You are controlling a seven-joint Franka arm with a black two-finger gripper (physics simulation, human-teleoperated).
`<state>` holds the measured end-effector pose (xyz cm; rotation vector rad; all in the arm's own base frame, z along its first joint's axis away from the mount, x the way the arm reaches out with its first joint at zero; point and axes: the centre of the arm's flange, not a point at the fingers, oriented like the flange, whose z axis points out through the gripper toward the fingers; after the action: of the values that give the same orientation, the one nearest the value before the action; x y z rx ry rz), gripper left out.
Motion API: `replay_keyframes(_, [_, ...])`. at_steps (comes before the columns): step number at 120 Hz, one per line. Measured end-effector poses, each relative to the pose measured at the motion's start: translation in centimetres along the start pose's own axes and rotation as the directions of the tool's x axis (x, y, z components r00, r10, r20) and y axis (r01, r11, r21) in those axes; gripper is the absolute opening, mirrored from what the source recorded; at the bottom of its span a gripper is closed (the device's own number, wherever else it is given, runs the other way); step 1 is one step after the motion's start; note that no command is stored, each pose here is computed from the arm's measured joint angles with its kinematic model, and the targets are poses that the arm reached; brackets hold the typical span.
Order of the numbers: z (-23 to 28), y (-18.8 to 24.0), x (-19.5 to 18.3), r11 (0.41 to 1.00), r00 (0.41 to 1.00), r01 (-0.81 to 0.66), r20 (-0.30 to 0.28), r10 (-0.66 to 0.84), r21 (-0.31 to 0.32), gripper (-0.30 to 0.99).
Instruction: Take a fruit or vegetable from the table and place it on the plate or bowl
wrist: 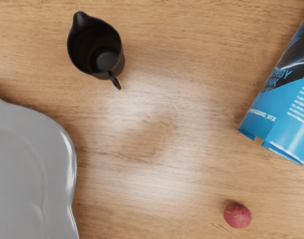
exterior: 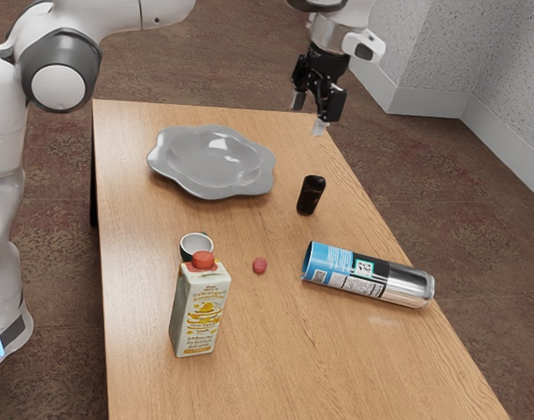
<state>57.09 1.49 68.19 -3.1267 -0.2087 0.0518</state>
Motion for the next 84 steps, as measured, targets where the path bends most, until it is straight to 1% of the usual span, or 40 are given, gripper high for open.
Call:
replay_keyframes(18, [-0.2,0.1,0.2,0.999,0.999,-0.038,-0.021,0.038,-0.006,0.69])
replay_keyframes(39, [-0.3,0.1,0.5,0.998,0.997,-0.068,-0.033,0.068,-0.016,0.69])
replay_keyframes(42, [-1.5,0.0,0.2,0.997,0.996,-0.073,-0.057,0.072,-0.016,0.69])
replay_keyframes(47, [-5.8,0.2,-1.3,0.996,0.987,-0.085,-0.138,0.083,-0.007,0.69])
replay_keyframes(53, [-9.1,0.2,-3.0,0.995,0.976,-0.096,-0.197,0.095,0.004,0.69])
replay_keyframes(62, [-12.5,0.9,-6.0,0.993,0.964,-0.116,-0.240,0.116,0.013,0.69])
replay_keyframes(67, [-13.8,1.4,-8.0,0.994,0.964,-0.113,-0.241,0.112,0.010,0.69])
replay_keyframes(72, [-14.2,2.1,-9.4,0.994,0.969,-0.105,-0.223,0.107,0.018,0.69])
replay_keyframes(84, [-12.1,4.8,-10.7,0.995,0.986,-0.099,-0.135,0.102,0.027,0.69])
